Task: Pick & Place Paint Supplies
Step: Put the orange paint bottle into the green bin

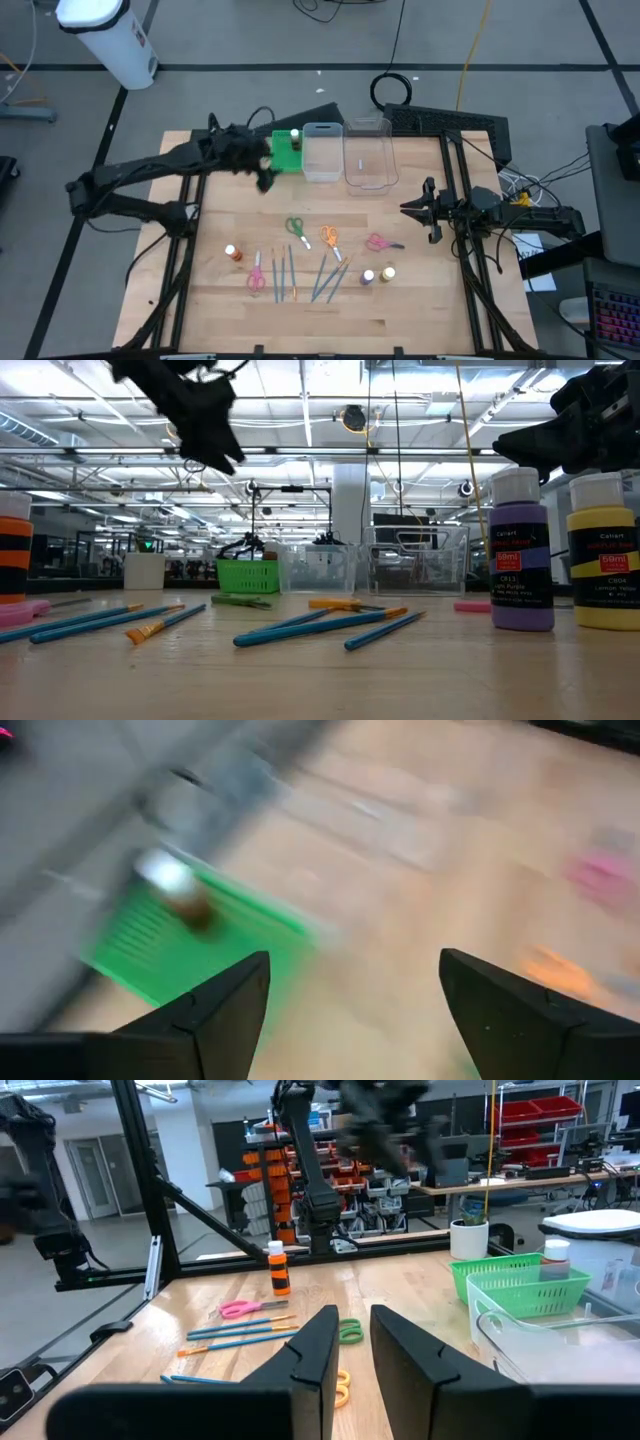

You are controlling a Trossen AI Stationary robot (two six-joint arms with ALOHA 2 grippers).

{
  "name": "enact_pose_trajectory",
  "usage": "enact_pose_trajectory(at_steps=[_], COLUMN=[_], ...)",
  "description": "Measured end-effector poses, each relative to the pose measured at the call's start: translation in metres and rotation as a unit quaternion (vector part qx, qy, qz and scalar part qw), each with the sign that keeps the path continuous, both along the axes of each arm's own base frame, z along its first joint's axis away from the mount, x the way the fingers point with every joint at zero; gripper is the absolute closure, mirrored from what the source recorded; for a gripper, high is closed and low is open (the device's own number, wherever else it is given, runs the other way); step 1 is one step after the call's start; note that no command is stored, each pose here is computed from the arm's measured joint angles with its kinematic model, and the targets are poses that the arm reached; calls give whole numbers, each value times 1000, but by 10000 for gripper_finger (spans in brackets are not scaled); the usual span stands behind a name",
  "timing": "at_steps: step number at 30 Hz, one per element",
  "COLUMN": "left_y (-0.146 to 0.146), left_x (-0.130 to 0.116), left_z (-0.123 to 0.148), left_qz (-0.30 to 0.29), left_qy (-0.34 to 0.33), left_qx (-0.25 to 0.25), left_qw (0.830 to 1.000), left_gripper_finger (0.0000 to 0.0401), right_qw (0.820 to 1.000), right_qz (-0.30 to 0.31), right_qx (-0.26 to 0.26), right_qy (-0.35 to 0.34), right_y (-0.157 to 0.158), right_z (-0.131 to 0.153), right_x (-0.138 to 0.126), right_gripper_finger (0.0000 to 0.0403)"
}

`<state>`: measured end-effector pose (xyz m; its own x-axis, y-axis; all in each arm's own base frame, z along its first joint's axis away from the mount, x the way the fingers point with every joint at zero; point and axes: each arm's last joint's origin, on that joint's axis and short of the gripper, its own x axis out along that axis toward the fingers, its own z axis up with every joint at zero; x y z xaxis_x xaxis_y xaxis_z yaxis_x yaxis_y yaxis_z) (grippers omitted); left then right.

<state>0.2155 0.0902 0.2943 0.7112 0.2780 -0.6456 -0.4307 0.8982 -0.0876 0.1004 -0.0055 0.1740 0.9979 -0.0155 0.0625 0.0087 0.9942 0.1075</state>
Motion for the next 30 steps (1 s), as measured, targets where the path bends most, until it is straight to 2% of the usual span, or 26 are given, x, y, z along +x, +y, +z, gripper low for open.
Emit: enact_pose_trajectory(at_steps=[4,6,9,13,21,30], left_y=[-43,-64,-88,-107,-126,-149], left_x=[-16,-21,-29,-40,-54,-50], left_z=[2,-2,-9,-15,-19,-30], left_qz=[-25,-33,-25,17,124,155], left_qy=[26,66,131,184,220,256], left_qx=[-145,-180,-186,-192,-235,-245], left_qw=[989,981,973,964,939,922], left_gripper_finger=[100,100,100,100,100,100], right_qw=[1000,1000,1000,1000,1000,1000], right_qz=[0,0,0,0,0,0], right_qx=[0,0,0,0,0,0], right_qy=[0,0,0,0,0,0], right_y=[0,0,0,0,0,0], right_z=[0,0,0,0,0,0], right_x=[0,0,0,0,0,0], right_gripper_finger=[348,348,348,348,348,348])
